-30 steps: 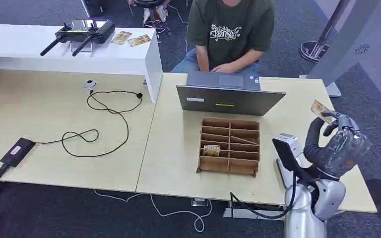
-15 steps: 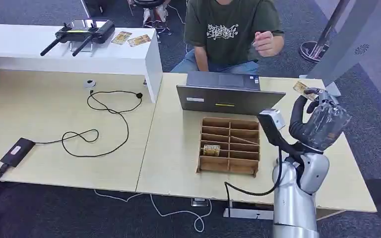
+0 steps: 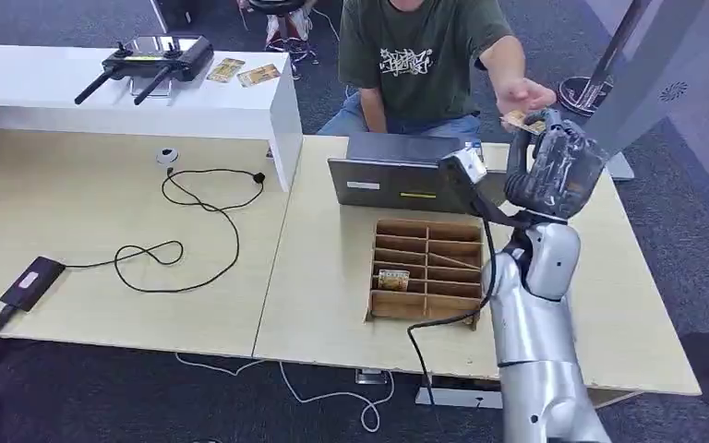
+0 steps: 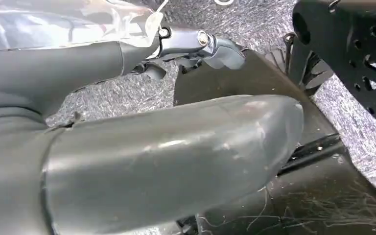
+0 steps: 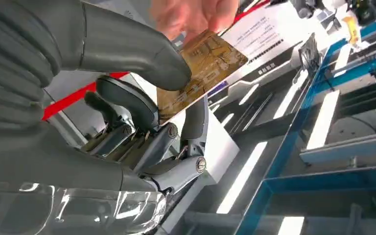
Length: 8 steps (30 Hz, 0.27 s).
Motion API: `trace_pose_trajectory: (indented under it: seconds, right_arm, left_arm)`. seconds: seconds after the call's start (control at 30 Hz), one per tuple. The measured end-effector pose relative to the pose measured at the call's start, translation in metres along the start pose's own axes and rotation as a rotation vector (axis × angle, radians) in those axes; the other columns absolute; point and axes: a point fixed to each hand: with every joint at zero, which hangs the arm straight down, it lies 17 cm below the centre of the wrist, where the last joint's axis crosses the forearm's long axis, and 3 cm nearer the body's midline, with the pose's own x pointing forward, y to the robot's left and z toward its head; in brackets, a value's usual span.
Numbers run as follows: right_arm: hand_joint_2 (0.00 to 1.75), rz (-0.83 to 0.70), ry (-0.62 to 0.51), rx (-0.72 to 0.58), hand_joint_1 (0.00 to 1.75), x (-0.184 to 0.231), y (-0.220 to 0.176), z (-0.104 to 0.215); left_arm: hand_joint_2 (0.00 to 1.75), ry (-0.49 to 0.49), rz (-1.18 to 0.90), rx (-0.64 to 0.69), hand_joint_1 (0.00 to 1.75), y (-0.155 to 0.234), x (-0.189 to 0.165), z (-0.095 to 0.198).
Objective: Pass the card to the sensor for recognition and then transmit it.
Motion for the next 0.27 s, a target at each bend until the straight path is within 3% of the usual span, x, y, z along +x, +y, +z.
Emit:
trace_pose_trajectory:
  seconds: [0.2, 0.27]
  right_arm:
    - [1.75, 0.033, -0.017, 0.053, 1.61, 0.01, 0.021, -0.014]
    - [1.75, 0.039, -0.023, 0.068, 1.71, 0.011, 0.026, -0.017]
  left_arm:
    - [0.0, 0.002, -0.005, -0.008, 0.0, 0.0, 0.0, 0.0]
    - [0.0, 0.001, -0.007, -0.01, 0.0, 0.0, 0.001, 0.0]
